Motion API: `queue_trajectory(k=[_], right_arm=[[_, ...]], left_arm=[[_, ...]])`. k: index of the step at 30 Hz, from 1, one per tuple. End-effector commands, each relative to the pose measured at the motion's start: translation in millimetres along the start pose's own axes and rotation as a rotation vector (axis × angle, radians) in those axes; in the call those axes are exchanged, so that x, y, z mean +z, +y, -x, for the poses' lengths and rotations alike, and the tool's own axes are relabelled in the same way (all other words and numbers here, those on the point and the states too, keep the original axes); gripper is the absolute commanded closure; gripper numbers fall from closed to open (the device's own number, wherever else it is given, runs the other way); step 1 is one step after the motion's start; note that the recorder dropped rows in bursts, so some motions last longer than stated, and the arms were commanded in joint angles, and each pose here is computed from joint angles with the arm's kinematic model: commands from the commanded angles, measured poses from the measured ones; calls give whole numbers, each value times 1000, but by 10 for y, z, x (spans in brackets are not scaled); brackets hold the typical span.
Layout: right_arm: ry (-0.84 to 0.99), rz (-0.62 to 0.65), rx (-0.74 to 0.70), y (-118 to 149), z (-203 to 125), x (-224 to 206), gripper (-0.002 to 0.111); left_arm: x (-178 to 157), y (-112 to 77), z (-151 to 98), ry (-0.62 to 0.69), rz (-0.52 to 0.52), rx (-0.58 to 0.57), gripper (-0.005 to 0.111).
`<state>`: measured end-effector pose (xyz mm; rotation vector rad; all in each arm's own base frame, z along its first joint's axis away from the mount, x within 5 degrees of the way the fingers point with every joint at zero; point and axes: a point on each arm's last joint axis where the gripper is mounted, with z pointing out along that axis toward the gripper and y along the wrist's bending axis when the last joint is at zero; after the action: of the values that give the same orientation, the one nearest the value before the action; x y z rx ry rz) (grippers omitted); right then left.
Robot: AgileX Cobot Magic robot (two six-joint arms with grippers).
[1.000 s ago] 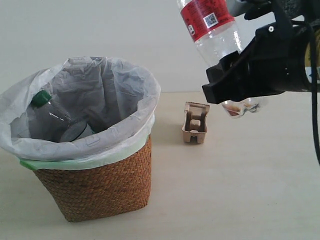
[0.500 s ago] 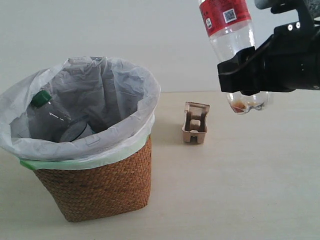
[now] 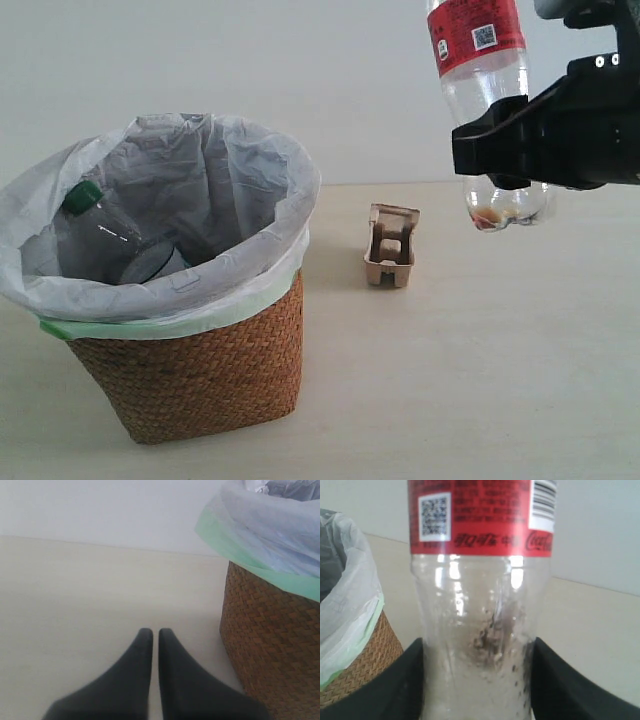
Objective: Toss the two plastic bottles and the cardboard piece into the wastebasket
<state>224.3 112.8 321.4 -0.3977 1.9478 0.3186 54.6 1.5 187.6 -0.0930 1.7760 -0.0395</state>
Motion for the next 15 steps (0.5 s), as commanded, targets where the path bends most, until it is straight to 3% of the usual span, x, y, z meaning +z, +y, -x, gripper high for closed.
queue_trajectory(k=[1,9,12,15], right_arm=[[40,-51,26,-119,-32,-19,108],[176,-310,175,-737,-180,-125,108],[216,-375,257,-876,-240,-171,108],[224,-361,254,-853,-318,-122,108]], left_arm=[[1,-2,-12,1,-7,1,103],[1,-2,-12,1,-7,1,103],[1,-2,-12,1,-7,1,103],[1,-2,-12,1,-7,1,103]])
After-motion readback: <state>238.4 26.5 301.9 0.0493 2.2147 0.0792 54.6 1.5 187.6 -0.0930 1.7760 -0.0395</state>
